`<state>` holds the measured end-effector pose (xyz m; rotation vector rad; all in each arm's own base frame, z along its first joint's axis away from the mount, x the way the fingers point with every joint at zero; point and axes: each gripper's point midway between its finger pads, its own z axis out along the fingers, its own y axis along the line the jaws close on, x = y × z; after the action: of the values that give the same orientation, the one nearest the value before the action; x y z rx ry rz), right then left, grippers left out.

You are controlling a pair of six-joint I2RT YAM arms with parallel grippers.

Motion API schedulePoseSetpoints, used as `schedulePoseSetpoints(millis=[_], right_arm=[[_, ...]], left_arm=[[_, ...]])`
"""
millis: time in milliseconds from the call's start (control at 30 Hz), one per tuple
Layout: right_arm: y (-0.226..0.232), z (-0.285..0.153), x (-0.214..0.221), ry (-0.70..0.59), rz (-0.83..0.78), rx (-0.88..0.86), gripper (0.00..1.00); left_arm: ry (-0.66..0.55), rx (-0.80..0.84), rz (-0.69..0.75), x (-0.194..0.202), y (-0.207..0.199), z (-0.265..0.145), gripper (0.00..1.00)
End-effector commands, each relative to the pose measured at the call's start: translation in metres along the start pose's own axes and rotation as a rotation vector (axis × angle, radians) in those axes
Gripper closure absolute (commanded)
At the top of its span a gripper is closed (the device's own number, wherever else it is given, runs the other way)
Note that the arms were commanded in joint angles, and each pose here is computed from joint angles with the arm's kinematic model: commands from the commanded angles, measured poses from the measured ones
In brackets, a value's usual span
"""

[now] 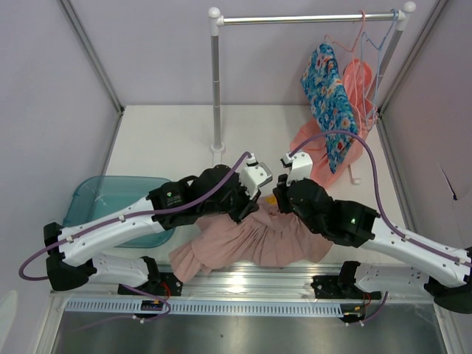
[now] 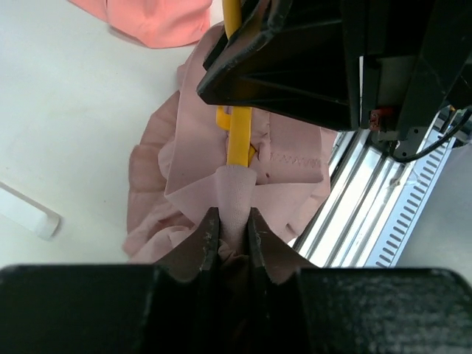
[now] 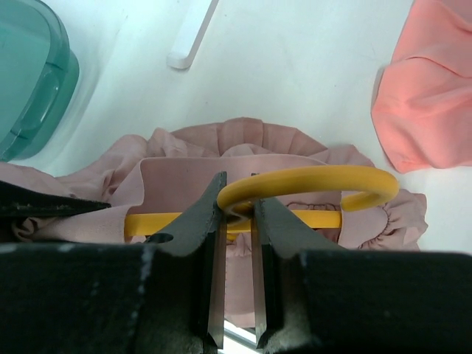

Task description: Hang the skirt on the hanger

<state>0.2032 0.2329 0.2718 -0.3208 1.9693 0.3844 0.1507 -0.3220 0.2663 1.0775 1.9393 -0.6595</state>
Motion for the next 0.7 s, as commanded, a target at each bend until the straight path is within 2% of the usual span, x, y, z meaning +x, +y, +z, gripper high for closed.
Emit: schedulePoseSetpoints(millis=[0,33,100,133,167,300,367,433,467,667], right_arm=[[0.013,-0.016,-0.052,-0.134,0.106,-0.064,1.0],[0.013,-0.015,-0.052,-0.134,0.109,-0.064,1.0],[0.01,-0.015,-0.053,-0.134,0.113,-0.053,0.84],[0.009,-0.015,-0.053,-0.133,0.121,-0.05,0.74],[0.007,-0.016,-0.054,-0.136,0.127,-0.047,0.55],[-0.003,-0.017,-0.057,-0.128,0.154,-0.017,0.26],[-0.01,-0.018,-0.053,-0.108,0.163,0.01,0.17],[-0.019,-0.018,-0.05,-0.099,0.17,0.049,0.14],[-0.022,-0.019,-0.049,-0.101,0.183,0.06,0.03],[-0.047,-0.043,-0.059,-0.157,0.253,0.104,0.01]], left_arm=[[-0.077,0.057,-0.022,-0.019,-0.011,-0.004,1.0],[-0.08,0.058,-0.029,-0.018,-0.011,-0.004,1.0],[-0.1,0.024,-0.055,-0.021,-0.006,-0.006,1.0],[-0.119,0.01,-0.063,-0.024,-0.004,-0.008,1.0],[-0.129,-0.016,-0.074,-0.025,0.001,-0.009,1.0],[-0.183,-0.07,-0.125,-0.033,0.01,-0.015,1.0],[-0.204,-0.087,-0.135,-0.036,0.014,-0.02,1.0],[-0.222,-0.139,-0.157,-0.037,0.023,-0.023,1.0],[-0.238,-0.16,-0.168,-0.04,0.027,-0.026,1.0],[-0.354,-0.345,-0.254,-0.063,0.066,-0.056,1.0]])
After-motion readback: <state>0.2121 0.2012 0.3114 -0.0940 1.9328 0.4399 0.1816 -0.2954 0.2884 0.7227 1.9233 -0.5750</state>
